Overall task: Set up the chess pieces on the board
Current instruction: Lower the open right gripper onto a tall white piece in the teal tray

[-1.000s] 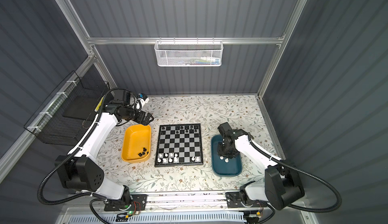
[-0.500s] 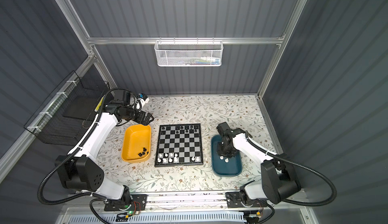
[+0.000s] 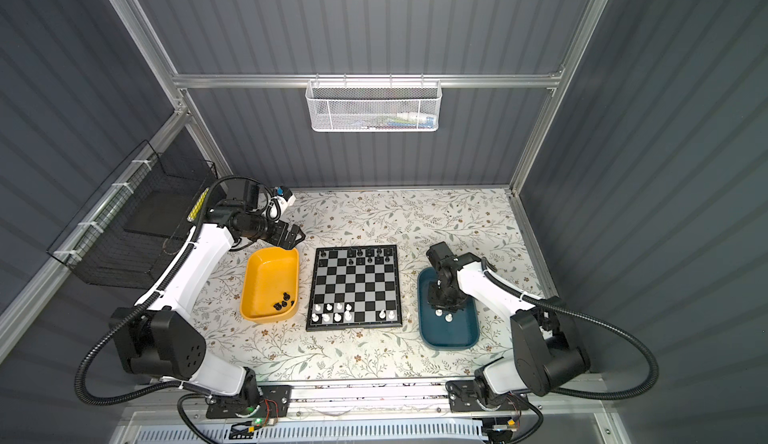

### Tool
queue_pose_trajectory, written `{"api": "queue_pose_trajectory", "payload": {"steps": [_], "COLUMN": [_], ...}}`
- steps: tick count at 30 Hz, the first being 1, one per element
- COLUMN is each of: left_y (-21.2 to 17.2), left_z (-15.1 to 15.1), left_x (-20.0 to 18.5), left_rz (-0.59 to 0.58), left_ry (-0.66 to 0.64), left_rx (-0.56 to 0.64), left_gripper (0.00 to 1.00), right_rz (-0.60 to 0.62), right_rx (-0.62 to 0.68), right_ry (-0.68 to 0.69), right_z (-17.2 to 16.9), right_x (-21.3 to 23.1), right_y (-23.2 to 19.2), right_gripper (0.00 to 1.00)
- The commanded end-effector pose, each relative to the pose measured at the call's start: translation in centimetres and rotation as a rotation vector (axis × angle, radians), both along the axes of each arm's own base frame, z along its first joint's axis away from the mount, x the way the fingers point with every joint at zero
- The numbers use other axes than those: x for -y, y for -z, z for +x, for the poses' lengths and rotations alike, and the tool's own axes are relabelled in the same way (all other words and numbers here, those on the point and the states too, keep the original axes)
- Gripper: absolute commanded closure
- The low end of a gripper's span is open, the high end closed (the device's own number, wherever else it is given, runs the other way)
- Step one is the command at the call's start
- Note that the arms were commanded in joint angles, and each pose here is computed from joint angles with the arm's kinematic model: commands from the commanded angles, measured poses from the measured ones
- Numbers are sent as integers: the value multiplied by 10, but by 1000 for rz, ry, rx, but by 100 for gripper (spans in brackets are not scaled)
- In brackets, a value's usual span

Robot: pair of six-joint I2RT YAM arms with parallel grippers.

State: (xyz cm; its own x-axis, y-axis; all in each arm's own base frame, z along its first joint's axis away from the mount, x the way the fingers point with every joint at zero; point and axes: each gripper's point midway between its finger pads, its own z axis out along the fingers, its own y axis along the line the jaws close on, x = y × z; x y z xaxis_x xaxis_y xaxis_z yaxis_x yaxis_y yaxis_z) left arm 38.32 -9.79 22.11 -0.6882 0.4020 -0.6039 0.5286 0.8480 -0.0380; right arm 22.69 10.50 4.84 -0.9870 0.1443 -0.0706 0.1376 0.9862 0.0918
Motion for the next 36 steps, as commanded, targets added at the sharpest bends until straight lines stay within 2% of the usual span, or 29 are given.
{"api": "queue_pose_trajectory", "payload": {"steps": [1,25,36], "left_y": [-2,-2,-2], "left_z": [-7,-9,-10], "left_x": [3,3,4], "left_rz": [-25,-33,-35], "left_ry": [6,6,8], "left_rx": [-5,-5,-6], "left_gripper": [0,0,1], "right_rz": [-19,-55,-57], "right_rx": [7,-6,-5], "right_ry": [-14,-17,-23], "right_z": [3,0,0], "right_x": [0,4,4], "right_y": [-1,7,8], "right_gripper": [72,75,81]}}
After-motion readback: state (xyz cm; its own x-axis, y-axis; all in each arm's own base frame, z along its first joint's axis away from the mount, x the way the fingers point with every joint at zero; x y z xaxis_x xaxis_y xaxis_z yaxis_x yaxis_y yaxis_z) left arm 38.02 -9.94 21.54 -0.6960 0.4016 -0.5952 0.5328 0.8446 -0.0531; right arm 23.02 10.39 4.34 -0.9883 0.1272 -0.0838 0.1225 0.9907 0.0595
